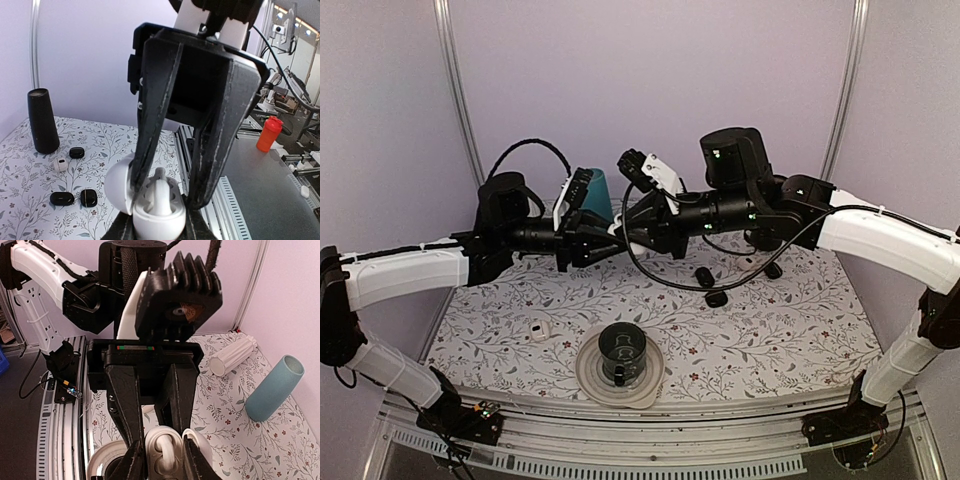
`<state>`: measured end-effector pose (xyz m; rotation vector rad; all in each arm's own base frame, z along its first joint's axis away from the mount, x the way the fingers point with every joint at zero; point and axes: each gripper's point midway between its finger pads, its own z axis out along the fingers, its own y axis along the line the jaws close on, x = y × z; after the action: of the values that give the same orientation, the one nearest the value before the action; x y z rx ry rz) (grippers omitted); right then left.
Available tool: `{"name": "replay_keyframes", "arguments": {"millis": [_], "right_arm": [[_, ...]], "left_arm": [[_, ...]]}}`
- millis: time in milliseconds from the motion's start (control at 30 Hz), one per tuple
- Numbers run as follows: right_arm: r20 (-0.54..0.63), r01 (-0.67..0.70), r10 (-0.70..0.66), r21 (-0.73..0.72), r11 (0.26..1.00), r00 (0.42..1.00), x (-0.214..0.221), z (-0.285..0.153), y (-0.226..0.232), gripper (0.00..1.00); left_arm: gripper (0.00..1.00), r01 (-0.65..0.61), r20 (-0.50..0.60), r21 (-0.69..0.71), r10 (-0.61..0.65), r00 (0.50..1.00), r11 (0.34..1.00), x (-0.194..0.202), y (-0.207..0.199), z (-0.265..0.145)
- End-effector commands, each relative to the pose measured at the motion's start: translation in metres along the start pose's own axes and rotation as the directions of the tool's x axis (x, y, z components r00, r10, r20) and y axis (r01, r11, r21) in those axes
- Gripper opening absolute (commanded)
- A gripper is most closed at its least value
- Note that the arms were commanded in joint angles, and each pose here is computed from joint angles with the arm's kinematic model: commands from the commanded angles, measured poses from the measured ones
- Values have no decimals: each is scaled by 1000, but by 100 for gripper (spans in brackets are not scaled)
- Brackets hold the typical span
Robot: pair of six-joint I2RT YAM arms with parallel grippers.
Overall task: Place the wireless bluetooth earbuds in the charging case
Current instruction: Insert the charging case into the left side groove of the charging case, then adjust the left earbud in the left side groove of the charging case.
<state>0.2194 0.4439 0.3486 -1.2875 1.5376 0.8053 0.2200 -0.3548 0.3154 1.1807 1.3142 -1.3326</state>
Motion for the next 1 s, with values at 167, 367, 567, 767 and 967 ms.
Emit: {"name": "replay_keyframes", "arguments": {"millis": [167, 367, 567, 767, 967], "right_arm": [[87, -6, 1, 54, 998, 996, -32, -22, -8, 28], [128, -23, 13, 74, 997, 992, -44, -31, -14, 31], [156, -57, 38, 120, 991, 987, -51, -38, -24, 40], [130, -90, 68, 171, 981, 989, -42, -34, -37, 57], [104, -121, 103, 190, 974, 989, -33, -26, -47, 68]], "left_arm": [[0, -41, 34, -2, 41, 999, 999, -13, -2, -4], [0, -35, 32, -4, 35, 999, 999, -12, -1, -3], [0, -32, 30, -6, 33, 999, 999, -12, -1, -4], [0, -36, 33, -3, 37, 999, 999, -13, -2, -5], [0, -43, 38, 0, 43, 998, 999, -16, -4, -6]]}}
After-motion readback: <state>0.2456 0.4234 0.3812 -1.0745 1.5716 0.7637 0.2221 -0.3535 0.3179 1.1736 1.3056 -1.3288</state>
